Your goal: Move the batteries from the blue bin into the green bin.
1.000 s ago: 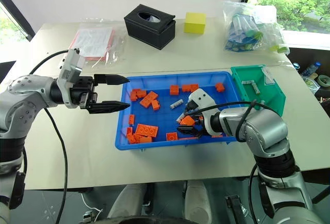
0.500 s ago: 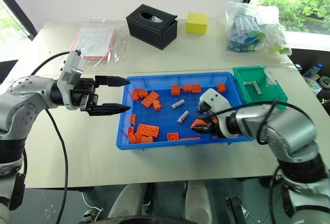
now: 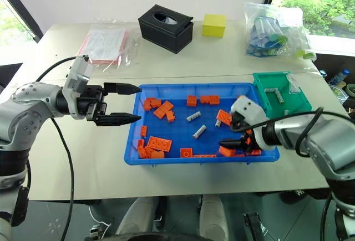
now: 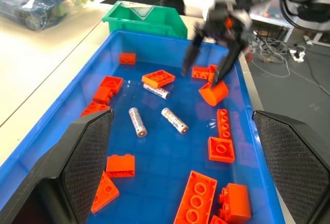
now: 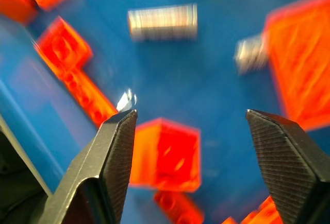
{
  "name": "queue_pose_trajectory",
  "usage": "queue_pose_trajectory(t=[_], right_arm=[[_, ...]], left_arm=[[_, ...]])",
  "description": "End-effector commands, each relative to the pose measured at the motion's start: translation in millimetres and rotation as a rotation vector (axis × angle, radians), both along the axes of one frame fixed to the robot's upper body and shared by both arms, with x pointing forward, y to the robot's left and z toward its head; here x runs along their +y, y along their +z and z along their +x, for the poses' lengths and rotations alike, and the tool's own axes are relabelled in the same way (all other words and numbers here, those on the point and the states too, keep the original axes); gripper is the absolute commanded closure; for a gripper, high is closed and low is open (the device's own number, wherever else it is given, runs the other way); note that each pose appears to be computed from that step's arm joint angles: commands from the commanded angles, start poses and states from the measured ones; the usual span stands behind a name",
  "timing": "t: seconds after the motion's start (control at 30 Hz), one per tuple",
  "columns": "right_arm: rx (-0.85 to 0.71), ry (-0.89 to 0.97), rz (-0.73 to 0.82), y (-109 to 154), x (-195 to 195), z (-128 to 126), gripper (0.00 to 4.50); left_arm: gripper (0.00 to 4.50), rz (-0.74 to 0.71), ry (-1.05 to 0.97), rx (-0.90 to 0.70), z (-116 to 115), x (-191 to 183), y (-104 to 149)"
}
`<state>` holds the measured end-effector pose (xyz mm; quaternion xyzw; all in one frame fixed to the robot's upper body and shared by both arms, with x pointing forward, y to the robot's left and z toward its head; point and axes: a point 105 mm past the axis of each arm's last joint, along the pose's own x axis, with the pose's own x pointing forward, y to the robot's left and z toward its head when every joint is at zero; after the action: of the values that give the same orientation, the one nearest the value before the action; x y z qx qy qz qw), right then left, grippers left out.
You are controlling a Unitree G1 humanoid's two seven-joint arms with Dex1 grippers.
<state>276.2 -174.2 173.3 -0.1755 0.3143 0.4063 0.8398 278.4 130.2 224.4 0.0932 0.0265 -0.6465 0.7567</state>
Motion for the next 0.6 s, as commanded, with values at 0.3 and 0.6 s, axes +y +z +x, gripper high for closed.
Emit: queue_pose_trajectory(t=[0.3, 0.6], right_arm=[[-0.216, 0.604, -0.136, 15, 38, 35, 0.92], [-0.261, 0.865, -0.263, -8, 44, 61, 0.92]], left_arm=[[0.00, 0.003, 0.002, -0.057, -3, -1, 9], [0.00, 0.016, 0.021, -0.054, -10, 2, 9]])
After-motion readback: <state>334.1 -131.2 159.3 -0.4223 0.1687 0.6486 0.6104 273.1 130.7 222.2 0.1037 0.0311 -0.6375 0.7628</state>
